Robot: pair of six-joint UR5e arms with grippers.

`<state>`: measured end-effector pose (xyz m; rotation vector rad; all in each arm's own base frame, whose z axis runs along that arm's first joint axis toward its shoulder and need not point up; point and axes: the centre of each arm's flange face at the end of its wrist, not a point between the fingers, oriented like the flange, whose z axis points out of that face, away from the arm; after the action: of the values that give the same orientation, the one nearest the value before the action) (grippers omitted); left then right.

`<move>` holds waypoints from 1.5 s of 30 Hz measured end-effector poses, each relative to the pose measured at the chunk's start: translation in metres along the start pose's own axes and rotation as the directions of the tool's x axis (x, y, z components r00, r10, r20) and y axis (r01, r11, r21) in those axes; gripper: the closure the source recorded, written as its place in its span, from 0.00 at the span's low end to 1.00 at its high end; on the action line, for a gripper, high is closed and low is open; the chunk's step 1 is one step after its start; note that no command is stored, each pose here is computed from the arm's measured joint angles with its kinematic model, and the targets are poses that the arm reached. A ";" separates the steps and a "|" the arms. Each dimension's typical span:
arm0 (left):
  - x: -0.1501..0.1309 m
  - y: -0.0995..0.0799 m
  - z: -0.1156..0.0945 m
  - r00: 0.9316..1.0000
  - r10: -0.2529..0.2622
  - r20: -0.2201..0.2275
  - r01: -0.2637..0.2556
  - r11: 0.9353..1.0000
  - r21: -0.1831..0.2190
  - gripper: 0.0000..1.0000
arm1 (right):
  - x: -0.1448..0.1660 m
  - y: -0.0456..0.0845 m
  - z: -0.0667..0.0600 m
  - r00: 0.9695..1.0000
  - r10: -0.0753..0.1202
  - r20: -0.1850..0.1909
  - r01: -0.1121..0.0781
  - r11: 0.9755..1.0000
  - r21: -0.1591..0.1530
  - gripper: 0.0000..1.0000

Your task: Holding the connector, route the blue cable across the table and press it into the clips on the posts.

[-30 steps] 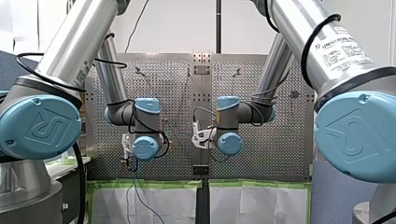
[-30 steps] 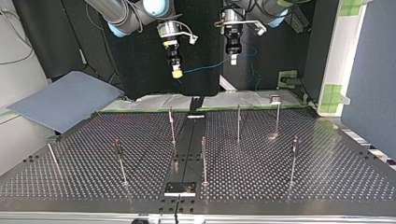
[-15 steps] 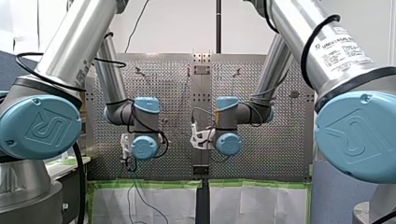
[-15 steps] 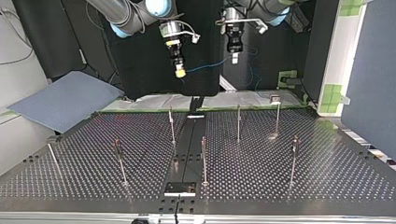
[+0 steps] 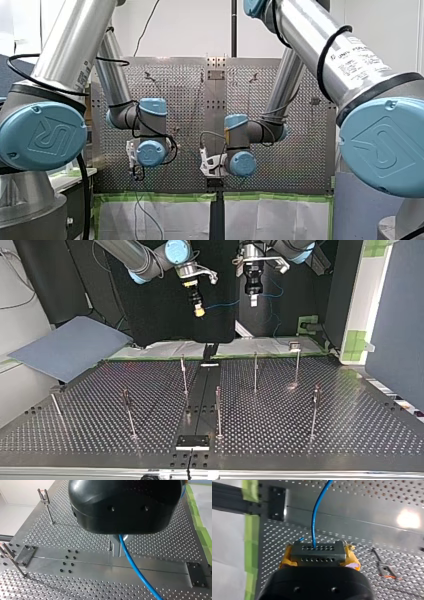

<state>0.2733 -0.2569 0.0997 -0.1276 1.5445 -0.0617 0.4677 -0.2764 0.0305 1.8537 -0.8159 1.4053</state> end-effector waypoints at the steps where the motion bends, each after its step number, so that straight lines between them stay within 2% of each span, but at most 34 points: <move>1: 0.000 0.000 0.000 1.000 0.000 0.000 0.000 1.000 0.000 1.00 | -0.001 0.000 -0.001 1.000 -0.002 0.010 0.002 1.000 0.001 1.00; 8: 0.000 0.000 0.000 1.000 0.001 0.000 -0.001 1.000 0.000 1.00 | -0.006 0.001 -0.007 0.997 -0.022 0.080 0.021 1.000 0.010 1.00; 11: 0.004 -0.001 0.001 1.000 0.016 -0.003 -0.016 1.000 -0.001 1.00 | 0.009 0.000 -0.003 0.997 -0.020 0.073 0.019 1.000 0.012 1.00; 13: 0.003 -0.002 0.003 1.000 0.020 -0.001 -0.020 1.000 -0.003 1.00 | 0.022 -0.002 -0.001 0.998 -0.008 0.059 0.007 1.000 0.016 1.00; 16: -0.005 -0.001 0.008 1.000 0.017 0.012 -0.017 1.000 -0.025 1.00 | 0.047 -0.005 0.005 0.999 0.024 0.031 -0.025 0.999 0.028 1.00; 20: -0.025 -0.001 0.021 0.999 0.013 0.042 -0.010 0.997 -0.077 1.00 | 0.084 -0.006 0.014 0.997 0.072 -0.009 -0.071 0.996 0.058 1.00; 25: -0.051 -0.004 0.038 0.997 0.008 0.082 0.004 0.991 -0.134 1.00 | 0.130 -0.007 0.021 0.994 0.097 -0.057 -0.091 0.991 0.102 1.00; 31: -0.088 -0.004 0.060 0.991 0.003 0.134 0.025 0.977 -0.213 1.00 | 0.183 -0.007 0.023 0.987 0.112 -0.113 -0.096 0.985 0.142 1.00; 34: -0.102 0.002 0.066 0.989 0.009 0.147 0.030 0.965 -0.259 1.00 | 0.208 -0.008 0.021 0.983 0.118 -0.138 -0.095 0.983 0.160 1.00; 36: -0.112 0.009 0.070 0.988 0.013 0.152 0.033 0.955 -0.296 1.00 | 0.226 -0.009 0.019 0.980 0.121 -0.157 -0.094 0.981 0.173 1.00; 38: -0.121 0.017 0.073 0.987 0.016 0.157 0.036 0.946 -0.322 1.00 | 0.239 -0.012 0.018 0.978 0.122 -0.166 -0.091 0.978 0.186 1.00; 40: -0.127 0.022 0.075 0.987 0.018 0.160 0.037 0.942 -0.334 1.00 | 0.246 -0.015 0.020 0.978 0.122 -0.169 -0.088 0.976 0.198 1.00; 45: -0.148 0.036 0.084 0.985 0.022 0.173 0.041 0.936 -0.350 1.00 | 0.261 -0.022 0.027 0.976 0.128 -0.175 -0.088 0.971 0.221 1.00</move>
<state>0.3515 -0.2001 0.2442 -0.4153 1.3669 0.2167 0.5598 -0.3076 0.2755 1.8178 -0.7033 1.7677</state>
